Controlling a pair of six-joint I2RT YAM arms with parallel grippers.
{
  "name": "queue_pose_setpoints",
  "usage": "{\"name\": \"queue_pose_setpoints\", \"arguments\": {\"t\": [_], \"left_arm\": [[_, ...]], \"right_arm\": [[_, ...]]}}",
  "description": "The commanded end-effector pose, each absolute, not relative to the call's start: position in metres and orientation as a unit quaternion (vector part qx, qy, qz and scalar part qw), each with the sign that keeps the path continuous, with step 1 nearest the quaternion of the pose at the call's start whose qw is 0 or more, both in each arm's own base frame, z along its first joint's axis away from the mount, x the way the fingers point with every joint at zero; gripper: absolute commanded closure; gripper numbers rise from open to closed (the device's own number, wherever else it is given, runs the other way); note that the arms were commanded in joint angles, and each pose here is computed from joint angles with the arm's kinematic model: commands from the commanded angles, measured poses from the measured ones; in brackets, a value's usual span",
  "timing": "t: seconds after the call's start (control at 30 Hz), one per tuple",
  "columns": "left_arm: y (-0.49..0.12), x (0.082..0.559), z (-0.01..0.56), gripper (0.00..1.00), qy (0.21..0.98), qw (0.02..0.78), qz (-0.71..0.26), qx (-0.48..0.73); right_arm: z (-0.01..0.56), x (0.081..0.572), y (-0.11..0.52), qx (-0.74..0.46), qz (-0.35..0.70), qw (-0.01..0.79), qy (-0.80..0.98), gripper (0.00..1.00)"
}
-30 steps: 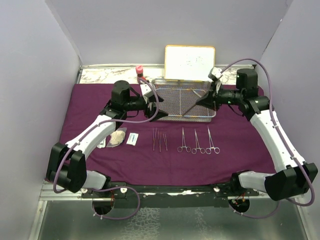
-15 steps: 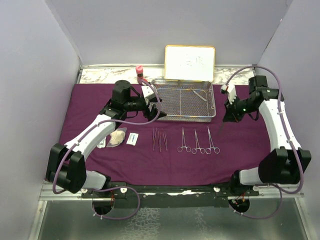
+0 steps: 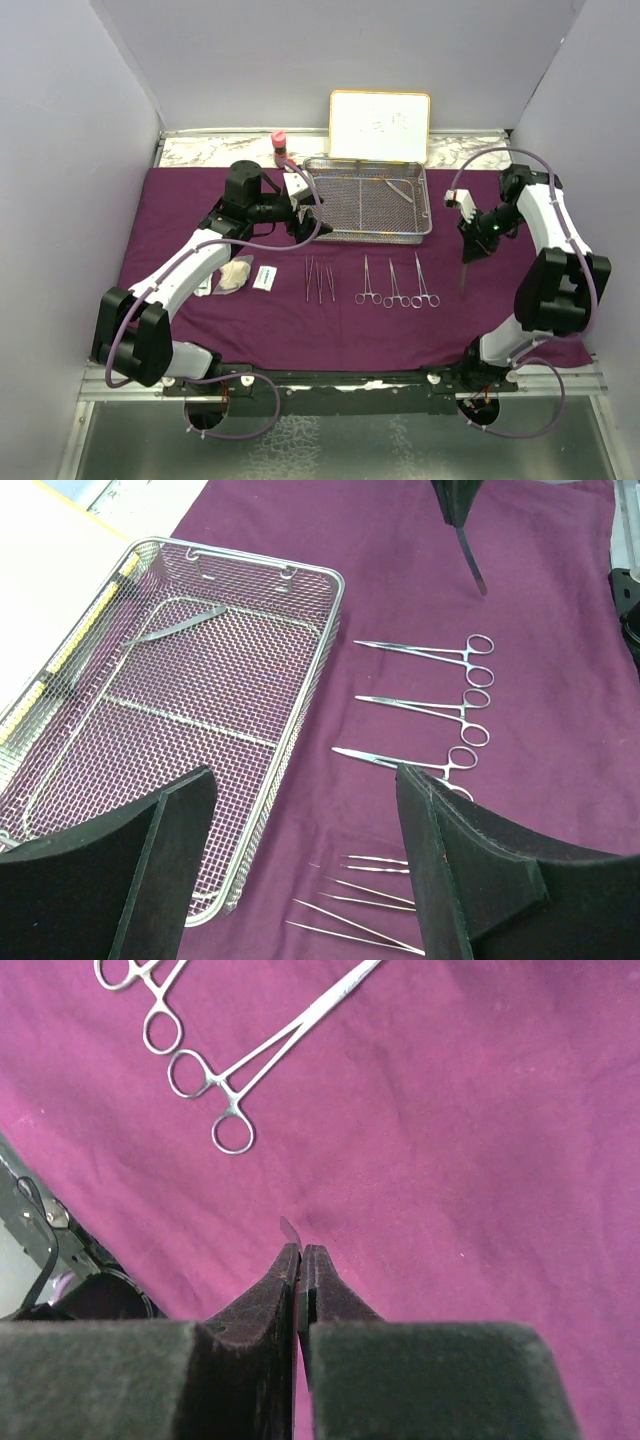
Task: Open and lay out the surgical kit
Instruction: Place the medical item in the surgical kit.
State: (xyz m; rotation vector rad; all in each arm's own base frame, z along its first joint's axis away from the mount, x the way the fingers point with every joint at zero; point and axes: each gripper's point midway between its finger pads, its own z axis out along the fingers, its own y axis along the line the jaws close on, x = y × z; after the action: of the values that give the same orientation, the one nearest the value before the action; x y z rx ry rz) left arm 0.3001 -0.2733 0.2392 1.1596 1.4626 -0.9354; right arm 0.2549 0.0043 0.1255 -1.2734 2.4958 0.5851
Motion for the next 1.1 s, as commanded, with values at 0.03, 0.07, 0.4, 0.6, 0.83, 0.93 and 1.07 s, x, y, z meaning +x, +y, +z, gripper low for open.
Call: {"name": "queue_pose_setpoints", "arguments": {"t": [0.03, 0.07, 0.4, 0.6, 0.83, 0.93, 1.07], "left_arm": [[-0.272, 0.301, 0.250, 0.25, 0.594, 0.518, -0.377, 0.487], [-0.272, 0.301, 0.250, 0.25, 0.594, 0.518, -0.376, 0.487], [-0.273, 0.300, 0.246, 0.25, 0.593, 0.511, -0.380, 0.493], [-0.274, 0.299, 0.243, 0.25, 0.593, 0.506, -0.384, 0.495], [-0.275, 0.300, 0.240, 0.25, 0.593, 0.501, -0.388, 0.496], [-0.275, 0.300, 0.239, 0.25, 0.594, 0.499, -0.389, 0.496], [-0.276, 0.299, 0.238, 0.25, 0.594, 0.498, -0.391, 0.496]], "right_arm": [[0.103, 0.258, -0.003, -0.450, 0.233, 0.105, 0.856, 0.99], [0.101, 0.261, -0.002, -0.451, 0.237, 0.106, 0.854, 0.99], [0.072, 0.287, -0.002, -0.442, 0.284, 0.093, 0.845, 0.99], [0.054, 0.305, -0.007, -0.428, 0.309, 0.096, 0.844, 0.91], [0.036, 0.312, -0.007, -0.418, 0.335, 0.093, 0.839, 0.85], [0.029, 0.315, -0.009, -0.409, 0.343, 0.092, 0.840, 0.82], [0.025, 0.320, -0.009, -0.401, 0.349, 0.093, 0.842, 0.78]]}}
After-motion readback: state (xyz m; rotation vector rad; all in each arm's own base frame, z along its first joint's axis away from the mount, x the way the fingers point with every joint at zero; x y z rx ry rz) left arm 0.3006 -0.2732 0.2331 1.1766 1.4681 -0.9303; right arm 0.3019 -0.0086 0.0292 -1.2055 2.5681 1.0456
